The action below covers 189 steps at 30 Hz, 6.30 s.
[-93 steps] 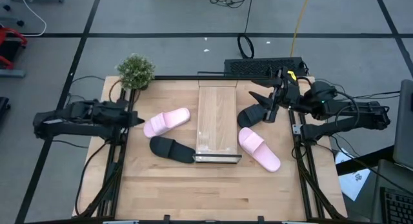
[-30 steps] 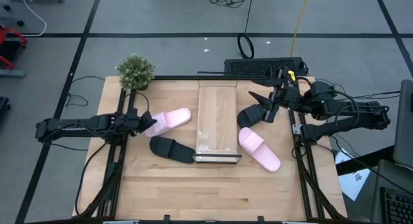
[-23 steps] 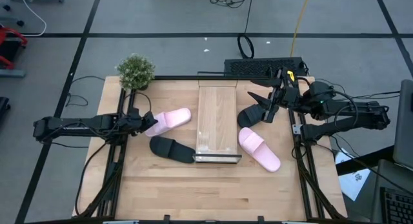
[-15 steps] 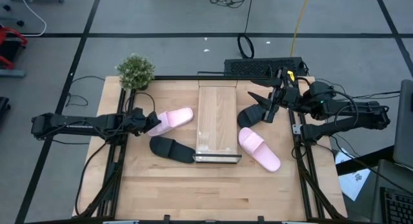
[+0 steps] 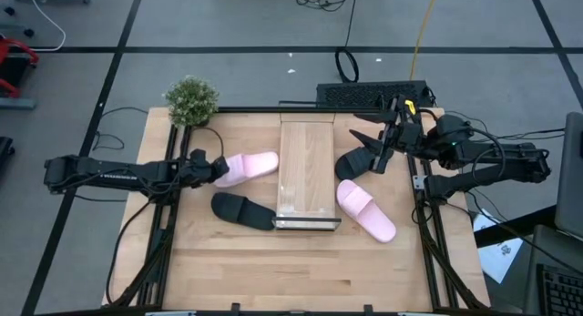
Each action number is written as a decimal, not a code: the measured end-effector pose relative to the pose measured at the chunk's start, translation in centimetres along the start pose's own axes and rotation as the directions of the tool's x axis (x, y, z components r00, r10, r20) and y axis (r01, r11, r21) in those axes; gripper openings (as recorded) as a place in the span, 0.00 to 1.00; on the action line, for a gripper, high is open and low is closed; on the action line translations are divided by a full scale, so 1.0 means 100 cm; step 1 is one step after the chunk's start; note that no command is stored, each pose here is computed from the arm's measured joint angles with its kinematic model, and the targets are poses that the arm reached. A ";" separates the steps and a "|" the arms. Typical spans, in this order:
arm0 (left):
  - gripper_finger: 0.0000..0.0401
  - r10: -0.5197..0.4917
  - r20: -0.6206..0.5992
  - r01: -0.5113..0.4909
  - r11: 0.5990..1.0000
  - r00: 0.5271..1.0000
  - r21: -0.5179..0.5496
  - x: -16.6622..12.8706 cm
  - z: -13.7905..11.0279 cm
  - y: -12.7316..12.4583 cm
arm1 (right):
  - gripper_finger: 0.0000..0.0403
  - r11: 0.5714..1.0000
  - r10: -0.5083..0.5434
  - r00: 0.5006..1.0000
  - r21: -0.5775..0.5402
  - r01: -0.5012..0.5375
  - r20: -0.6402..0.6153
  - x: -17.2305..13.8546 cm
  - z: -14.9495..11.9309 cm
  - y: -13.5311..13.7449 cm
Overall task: Pick and place slides into the shelf
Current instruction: Put the left pink slipper on the shelf
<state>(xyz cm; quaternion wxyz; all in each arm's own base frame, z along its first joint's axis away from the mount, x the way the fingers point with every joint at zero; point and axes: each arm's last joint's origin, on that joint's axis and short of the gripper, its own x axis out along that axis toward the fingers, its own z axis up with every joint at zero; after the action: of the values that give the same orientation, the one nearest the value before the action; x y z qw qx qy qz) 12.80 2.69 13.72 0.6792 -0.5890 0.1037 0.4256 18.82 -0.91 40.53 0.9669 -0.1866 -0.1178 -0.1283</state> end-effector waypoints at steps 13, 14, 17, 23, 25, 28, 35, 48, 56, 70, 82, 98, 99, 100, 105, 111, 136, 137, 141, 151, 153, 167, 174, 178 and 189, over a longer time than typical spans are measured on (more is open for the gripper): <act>0.00 -0.018 0.029 0.019 1.000 0.999 -0.014 0.000 0.004 -0.002 | 0.40 1.000 0.008 1.000 -0.003 -0.008 -0.014 0.000 -0.001 0.001; 0.00 -0.026 0.029 0.027 0.999 0.999 -0.017 0.000 0.004 -0.003 | 0.40 1.000 0.008 1.000 -0.003 -0.008 -0.014 0.000 -0.001 0.001; 0.00 -0.063 0.032 0.064 0.997 0.998 -0.032 -0.005 0.006 -0.004 | 0.40 1.000 0.008 1.000 -0.003 -0.008 -0.014 0.000 -0.001 0.001; 0.00 -0.121 0.090 0.126 0.991 0.989 -0.054 -0.017 0.012 -0.004 | 0.40 1.000 0.011 1.000 -0.004 -0.011 -0.021 0.000 -0.002 0.001; 0.00 -0.136 0.124 0.145 0.988 0.983 -0.062 -0.022 0.015 -0.003 | 0.40 1.000 0.012 1.000 -0.004 -0.012 -0.023 0.000 -0.002 0.001; 0.00 -0.185 0.170 0.202 0.976 0.968 -0.083 -0.029 0.019 -0.003 | 0.40 1.000 0.013 1.000 0.001 -0.013 -0.027 0.000 -0.003 0.001; 0.00 -0.311 0.214 0.332 0.941 0.926 -0.065 -0.048 0.027 -0.016 | 0.40 1.000 0.013 1.000 0.024 -0.012 -0.027 0.000 -0.003 0.001; 0.00 -0.549 0.153 0.540 0.836 0.822 0.097 -0.085 0.041 -0.087 | 0.40 1.000 0.009 1.000 0.014 -0.009 -0.021 0.000 -0.002 0.001; 0.00 -0.528 -0.082 0.534 0.828 0.845 0.171 -0.029 0.020 -0.136 | 0.40 1.000 -0.026 0.998 -0.013 0.027 0.057 0.000 0.006 -0.003; 0.00 -0.441 -0.173 0.473 0.804 0.881 0.361 0.063 0.054 -0.218 | 0.40 1.000 -0.027 0.998 0.013 0.027 0.061 0.000 0.006 -0.003; 0.00 -0.482 -0.185 0.517 0.802 0.856 0.299 0.116 0.068 -0.211 | 0.40 1.000 -0.027 0.998 0.006 0.027 0.061 0.000 0.006 -0.003; 0.00 -0.401 -0.097 0.408 0.840 0.911 0.356 0.126 0.083 -0.199 | 0.40 1.000 -0.027 0.998 -0.013 0.028 0.060 0.000 0.006 -0.003; 0.00 -0.401 -0.095 0.408 0.841 0.911 0.357 0.127 0.083 -0.199 | 0.40 1.000 -0.027 0.998 -0.013 0.028 0.060 0.000 0.006 -0.003; 0.00 -0.402 -0.094 0.408 0.841 0.911 0.356 0.128 0.083 -0.198 | 0.40 1.000 -0.027 0.998 -0.013 0.028 0.060 0.000 0.006 -0.003; 0.00 -0.417 -0.089 0.421 0.837 0.904 0.350 0.128 0.084 -0.200 | 0.40 1.000 -0.027 0.998 -0.013 0.028 0.060 0.000 0.006 -0.003; 0.00 -0.486 -0.078 0.483 0.815 0.871 0.320 0.126 0.087 -0.205 | 0.40 1.000 -0.026 0.998 -0.014 0.027 0.057 0.000 0.006 -0.003; 0.00 -0.466 -0.174 0.497 0.799 0.868 0.338 0.127 0.081 -0.203 | 0.40 1.000 -0.024 0.998 -0.019 0.025 0.054 0.000 0.005 -0.002; 0.00 -0.465 -0.169 0.494 0.798 0.869 0.344 0.130 0.081 -0.202 | 0.40 1.000 -0.024 0.998 -0.019 0.025 0.054 0.000 0.005 -0.002; 0.00 -0.456 -0.172 0.488 0.809 0.873 0.327 0.146 0.077 -0.196 | 0.40 1.000 -0.024 0.998 -0.018 0.025 0.054 0.000 0.005 -0.002; 0.00 -0.446 -0.197 0.485 0.836 0.873 0.256 0.179 0.072 -0.178 | 0.40 1.000 -0.018 0.999 0.020 0.018 0.040 0.000 0.004 -0.002; 0.00 -0.443 -0.188 0.479 0.837 0.877 0.265 0.178 0.076 -0.178 | 0.40 1.000 -0.015 0.999 0.026 0.014 0.033 0.000 0.003 -0.001; 0.03 -0.389 -0.140 0.413 0.856 0.911 0.311 0.181 0.086 -0.170 | 0.40 1.000 -0.011 1.000 -0.006 0.011 0.022 0.001 0.002 -0.001; 0.13 -0.385 -0.129 0.406 0.847 0.914 0.344 0.181 0.086 -0.170 | 0.40 1.000 -0.005 1.000 -0.005 0.005 0.009 0.005 -0.002 0.002; 0.21 -0.383 -0.127 0.403 0.841 0.915 0.361 0.181 0.086 -0.170 | 0.40 1.000 -0.002 1.000 -0.007 0.002 0.003 0.006 -0.003 0.002; 0.44 -0.377 -0.100 0.386 0.845 0.921 0.371 0.181 0.087 -0.170 | 0.40 1.000 -0.003 1.000 0.001 0.003 0.003 0.006 -0.003 0.002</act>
<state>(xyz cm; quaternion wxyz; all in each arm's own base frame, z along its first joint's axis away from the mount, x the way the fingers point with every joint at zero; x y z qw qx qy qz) 32.71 19.63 16.69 0.8507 -0.4583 0.0740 0.2466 19.53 -0.93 40.35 0.9666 -0.1863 -0.1196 -0.1292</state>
